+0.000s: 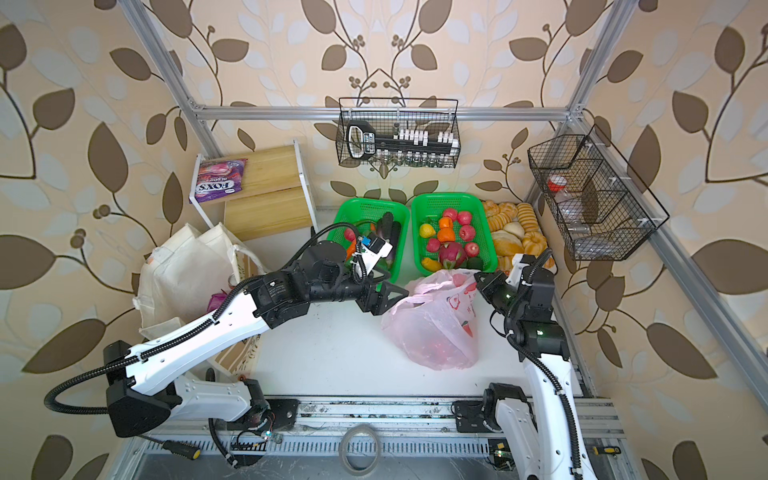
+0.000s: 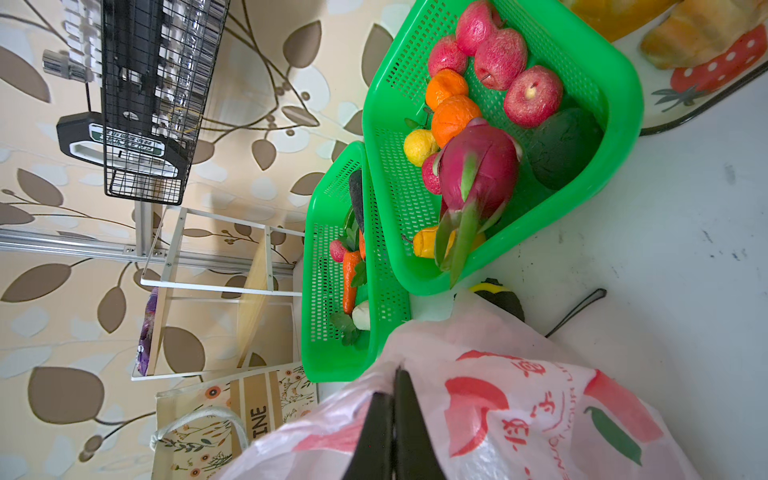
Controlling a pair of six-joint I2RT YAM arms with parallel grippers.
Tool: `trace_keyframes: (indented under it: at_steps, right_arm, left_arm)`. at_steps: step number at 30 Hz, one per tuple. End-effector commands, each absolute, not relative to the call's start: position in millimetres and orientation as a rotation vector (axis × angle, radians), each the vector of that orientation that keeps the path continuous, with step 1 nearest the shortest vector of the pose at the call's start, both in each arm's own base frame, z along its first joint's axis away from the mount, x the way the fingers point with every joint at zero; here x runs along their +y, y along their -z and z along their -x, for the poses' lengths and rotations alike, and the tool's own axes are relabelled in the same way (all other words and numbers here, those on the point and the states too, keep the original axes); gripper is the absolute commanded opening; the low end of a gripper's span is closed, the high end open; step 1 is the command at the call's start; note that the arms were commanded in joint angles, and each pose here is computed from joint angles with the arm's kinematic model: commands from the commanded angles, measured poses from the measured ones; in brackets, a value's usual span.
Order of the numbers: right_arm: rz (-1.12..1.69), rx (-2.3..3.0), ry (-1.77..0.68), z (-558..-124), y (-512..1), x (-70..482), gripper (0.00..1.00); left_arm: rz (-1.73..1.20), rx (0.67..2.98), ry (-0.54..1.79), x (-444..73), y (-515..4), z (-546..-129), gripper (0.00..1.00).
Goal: Place the mixed food into the grocery bags and tie them
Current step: 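Grasp one handle of the pink bag with the left gripper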
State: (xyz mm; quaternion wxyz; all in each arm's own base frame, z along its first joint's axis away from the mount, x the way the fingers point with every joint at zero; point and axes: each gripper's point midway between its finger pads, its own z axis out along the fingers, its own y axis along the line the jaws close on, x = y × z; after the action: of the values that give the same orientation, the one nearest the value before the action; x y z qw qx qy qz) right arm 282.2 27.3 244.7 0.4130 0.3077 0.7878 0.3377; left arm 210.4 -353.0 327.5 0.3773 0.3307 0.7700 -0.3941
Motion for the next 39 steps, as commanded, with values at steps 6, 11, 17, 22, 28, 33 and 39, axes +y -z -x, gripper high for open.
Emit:
trace_keyframes:
  at_steps: [6, 11, 17, 22, 28, 33, 39]
  right_arm:
    - [-0.751, 1.973, -0.863, -284, -249, 29, 0.00]
    - [-0.755, 1.974, -0.867, -284, -248, 30, 0.00]
    - [-0.742, 1.973, -0.874, -285, -250, 31, 0.00]
    - [-0.733, 1.976, -0.885, -285, -251, 33, 0.00]
    - [-0.691, 1.978, -0.904, -287, -255, 37, 0.00]
    - [-0.672, 1.983, -0.911, -288, -257, 40, 0.00]
    - [-0.654, 1.989, -0.911, -288, -258, 42, 0.00]
  left_arm:
    - [-1.156, 1.794, 1.127, -383, -350, -183, 0.86]
    - [-1.210, 1.736, 1.181, -394, -357, -178, 0.86]
    - [-1.247, 1.748, 1.199, -414, -354, -183, 0.79]
    - [-1.263, 1.835, 1.211, -422, -348, -186, 0.55]
    - [-1.178, 1.843, 1.204, -420, -361, -192, 0.05]
    - [-1.102, 1.775, 1.168, -410, -376, -197, 0.00]
    - [-1.101, 1.721, 1.164, -406, -383, -194, 0.00]
